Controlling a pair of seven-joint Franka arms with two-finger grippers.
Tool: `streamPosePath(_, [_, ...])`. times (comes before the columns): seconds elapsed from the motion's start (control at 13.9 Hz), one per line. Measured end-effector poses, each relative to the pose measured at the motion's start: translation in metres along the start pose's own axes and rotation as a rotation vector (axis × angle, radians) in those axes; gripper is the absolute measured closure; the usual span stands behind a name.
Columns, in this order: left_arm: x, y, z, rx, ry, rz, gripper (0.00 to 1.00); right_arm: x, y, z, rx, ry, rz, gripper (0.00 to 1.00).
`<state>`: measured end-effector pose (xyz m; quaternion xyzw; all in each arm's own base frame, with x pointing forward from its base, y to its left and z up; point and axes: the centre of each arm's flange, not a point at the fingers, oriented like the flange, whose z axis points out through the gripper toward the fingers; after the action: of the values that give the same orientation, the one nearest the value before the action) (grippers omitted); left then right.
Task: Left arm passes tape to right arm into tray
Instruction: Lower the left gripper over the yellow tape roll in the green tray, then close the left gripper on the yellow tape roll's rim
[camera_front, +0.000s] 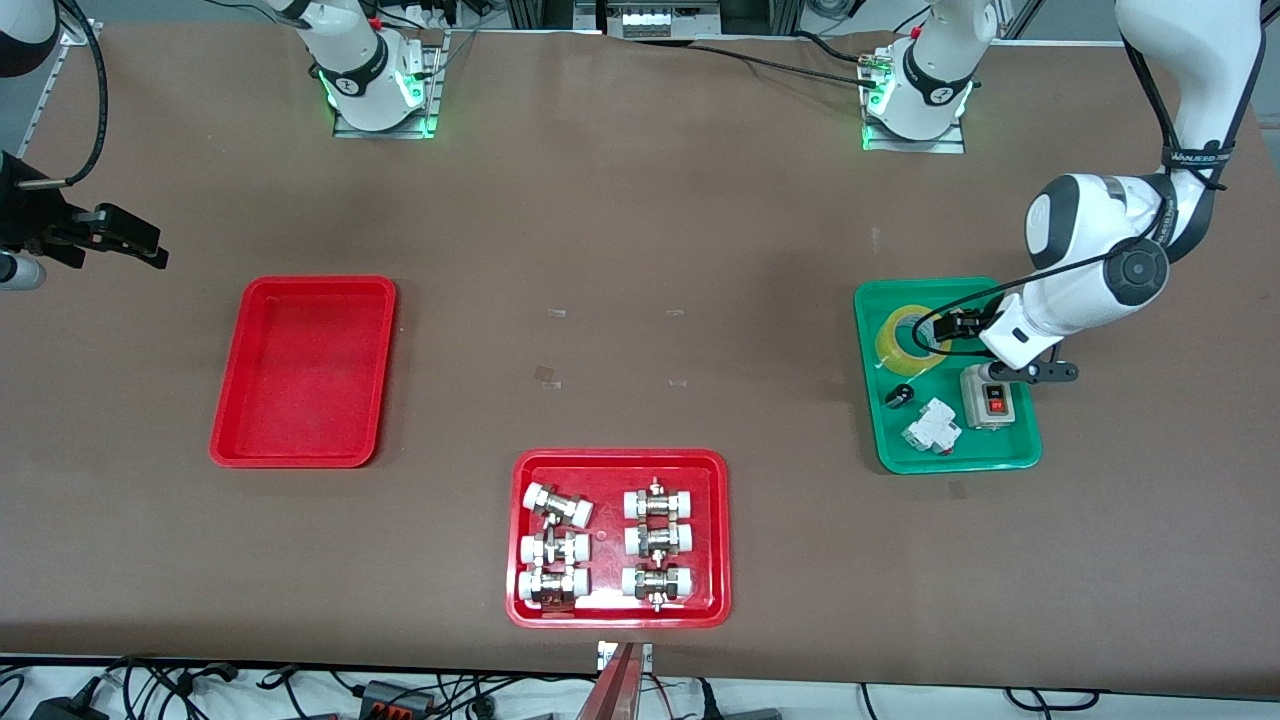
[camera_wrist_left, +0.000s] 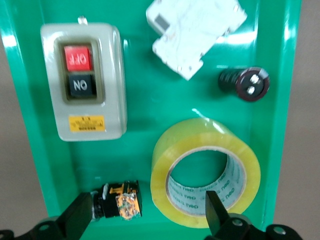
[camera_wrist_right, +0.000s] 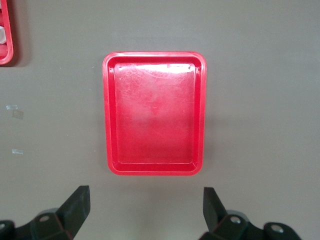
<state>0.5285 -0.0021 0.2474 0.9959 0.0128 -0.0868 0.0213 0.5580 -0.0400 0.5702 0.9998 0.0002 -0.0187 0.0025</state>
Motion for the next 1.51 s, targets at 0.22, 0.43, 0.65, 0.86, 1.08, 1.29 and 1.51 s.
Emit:
streamPosePath(0.22, [-0.001,0.0,0.011,-0.005,-0.022,-0.008,0.0,0.0,0.0,0.0,0.0,0.0,0.0,0.0])
streamPosePath(0.43, [-0.001,0.003,0.013,-0.005,-0.023,-0.008,0.0,0.0,0.001,0.0,0.0,0.0,0.002,0.0])
streamPosePath(0.65, [-0.002,0.005,0.014,-0.004,-0.027,-0.041,0.0,0.0,0.002,0.0,0.0,-0.001,0.004,0.0])
streamPosePath(0.86, [-0.003,0.005,0.029,-0.011,-0.054,-0.053,0.0,0.0,0.002,0.0,0.0,-0.001,0.004,0.0])
streamPosePath(1.08, [-0.003,0.005,0.053,-0.023,-0.086,-0.065,0.0,0.0,0.003,0.0,0.0,-0.001,0.005,0.0])
streamPosePath(1.29, [-0.003,0.005,0.061,-0.028,-0.099,-0.067,0.05,0.0,0.003,0.0,0.0,-0.001,0.005,0.0])
streamPosePath(1.51, [-0.002,0.004,0.059,-0.028,-0.094,-0.072,0.22,0.0,0.003,0.0,0.0,-0.001,0.005,0.0])
